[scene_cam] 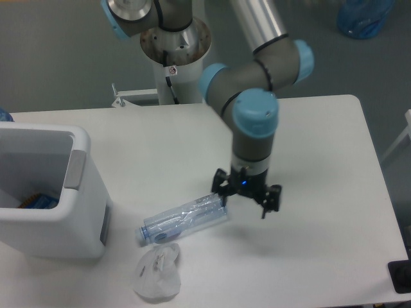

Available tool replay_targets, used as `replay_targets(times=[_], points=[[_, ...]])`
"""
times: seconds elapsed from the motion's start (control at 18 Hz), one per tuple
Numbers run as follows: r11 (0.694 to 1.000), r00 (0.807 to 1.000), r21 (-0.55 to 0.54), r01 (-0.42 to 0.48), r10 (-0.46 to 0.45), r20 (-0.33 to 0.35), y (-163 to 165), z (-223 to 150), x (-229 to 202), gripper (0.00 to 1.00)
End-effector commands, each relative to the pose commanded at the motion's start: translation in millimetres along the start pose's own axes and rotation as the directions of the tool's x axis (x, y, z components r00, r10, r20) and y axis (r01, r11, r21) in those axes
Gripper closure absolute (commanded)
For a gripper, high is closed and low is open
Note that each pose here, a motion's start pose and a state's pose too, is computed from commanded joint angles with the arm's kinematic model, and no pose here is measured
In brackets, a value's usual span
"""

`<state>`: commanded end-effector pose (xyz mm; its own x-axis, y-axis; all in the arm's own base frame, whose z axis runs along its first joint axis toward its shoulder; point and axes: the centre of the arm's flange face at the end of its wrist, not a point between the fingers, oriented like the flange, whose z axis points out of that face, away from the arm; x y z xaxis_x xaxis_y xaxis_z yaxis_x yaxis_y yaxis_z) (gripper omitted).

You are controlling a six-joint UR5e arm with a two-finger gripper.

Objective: Place the trash in the trash can
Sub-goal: 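Move the gripper over the crumpled white tissue and lower it, then close the gripper on the white tissue and lift it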

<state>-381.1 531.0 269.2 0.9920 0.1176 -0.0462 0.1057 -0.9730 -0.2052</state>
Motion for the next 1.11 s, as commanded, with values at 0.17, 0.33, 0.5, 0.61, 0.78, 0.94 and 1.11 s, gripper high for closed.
replay_targets(times=[0.17,0.33,0.5,0.61,0.78,0.94,1.11], points=[[1.0,1.0,0.002,-0.01,0.01,-0.011,-15.6,6.3,18.8,0.0],[0.999,0.998,0.03,0.013,-0.011,-0.062,-39.6,21.7,35.2,0.0],[0.996,0.993,0.061,0.063,-0.057,-0.104,-61.4,28.8,42.3,0.0],[0.996,0.991,0.052,0.074,-0.068,-0.119,-66.8,41.0,46.9,0.0],[0.997,0.987,0.051,0.06,-0.052,-0.153,-72.8,53.5,61.1,0.0],[0.998,0.984,0.03,0.052,-0.046,-0.174,-75.9,73.0,74.3,0.0],[0.998,0.982,0.022,0.064,-0.059,-0.178,-77.7,80.2,73.7,0.21]])
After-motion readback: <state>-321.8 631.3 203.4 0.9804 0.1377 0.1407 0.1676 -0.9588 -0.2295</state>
